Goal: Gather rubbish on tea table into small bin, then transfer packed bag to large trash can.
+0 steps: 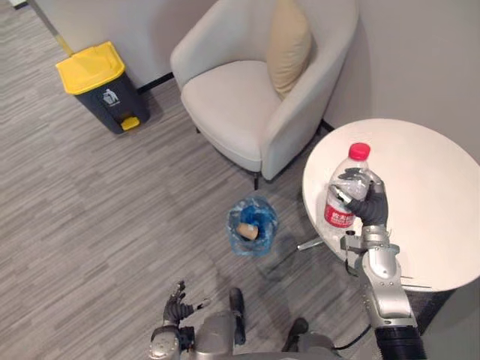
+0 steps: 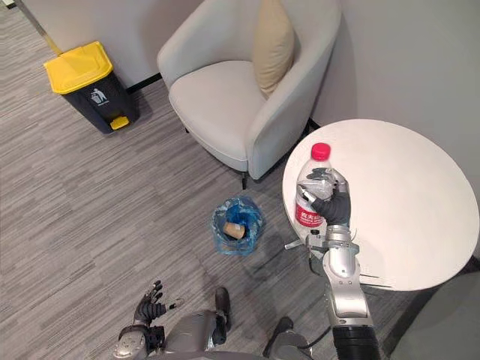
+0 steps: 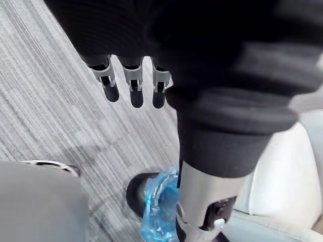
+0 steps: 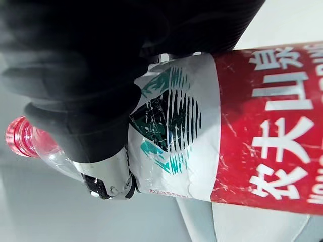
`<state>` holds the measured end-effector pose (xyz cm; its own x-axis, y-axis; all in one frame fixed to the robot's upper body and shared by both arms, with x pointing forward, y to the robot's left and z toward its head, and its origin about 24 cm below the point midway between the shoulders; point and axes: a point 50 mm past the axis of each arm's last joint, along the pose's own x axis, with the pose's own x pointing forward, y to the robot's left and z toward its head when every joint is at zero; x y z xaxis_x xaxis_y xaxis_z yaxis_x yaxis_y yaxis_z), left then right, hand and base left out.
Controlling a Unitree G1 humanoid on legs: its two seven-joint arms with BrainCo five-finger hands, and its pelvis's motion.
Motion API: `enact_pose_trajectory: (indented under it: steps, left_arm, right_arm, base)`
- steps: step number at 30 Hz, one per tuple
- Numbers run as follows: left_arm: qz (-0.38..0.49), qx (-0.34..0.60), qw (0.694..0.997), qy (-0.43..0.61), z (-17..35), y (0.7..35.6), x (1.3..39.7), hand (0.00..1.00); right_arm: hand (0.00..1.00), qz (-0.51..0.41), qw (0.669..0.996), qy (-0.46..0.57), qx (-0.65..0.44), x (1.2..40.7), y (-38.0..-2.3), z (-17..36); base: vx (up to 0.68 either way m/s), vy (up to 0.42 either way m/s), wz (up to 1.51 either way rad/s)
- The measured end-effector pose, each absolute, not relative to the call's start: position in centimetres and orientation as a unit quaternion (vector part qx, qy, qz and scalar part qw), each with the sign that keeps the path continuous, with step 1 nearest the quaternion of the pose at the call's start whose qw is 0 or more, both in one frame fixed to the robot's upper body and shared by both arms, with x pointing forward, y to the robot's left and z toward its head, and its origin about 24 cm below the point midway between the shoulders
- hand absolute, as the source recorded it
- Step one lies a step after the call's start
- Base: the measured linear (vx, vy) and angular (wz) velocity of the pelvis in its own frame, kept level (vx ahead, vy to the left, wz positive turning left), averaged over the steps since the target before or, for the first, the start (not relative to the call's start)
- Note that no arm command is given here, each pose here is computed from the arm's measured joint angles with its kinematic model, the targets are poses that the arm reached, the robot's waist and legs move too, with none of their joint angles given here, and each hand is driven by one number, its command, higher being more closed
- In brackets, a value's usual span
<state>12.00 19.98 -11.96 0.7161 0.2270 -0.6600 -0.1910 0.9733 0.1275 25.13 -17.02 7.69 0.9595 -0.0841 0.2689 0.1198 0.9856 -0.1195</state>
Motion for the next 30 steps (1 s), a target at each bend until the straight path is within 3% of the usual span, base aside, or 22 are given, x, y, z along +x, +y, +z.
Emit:
enact_pose_trajectory:
  steps: [11,19,30]
  left_arm:
    - [0.072,0.048,0.933,0.350,-11.8,19.4,12.8,0.00]
    - [0.072,0.035,0.957,0.279,-9.6,18.7,18.0,0.00]
    - [0.101,-0.009,0.986,0.130,-3.4,17.1,26.1,0.00]
  right_arm:
    - [1.00,0.022,0.987,-0.111,-0.111,25.5,-16.0,6.7]
    - [1.00,0.050,0.960,-0.164,-0.223,31.8,-16.3,11.1]
    - [1.00,0.021,0.940,-0.219,-0.260,34.0,-15.0,14.6]
  base:
    - [0.19,-0.009,0.80]
    - [-0.03,-0.089,0.30]
    - [-0.19,-0.005,0.17]
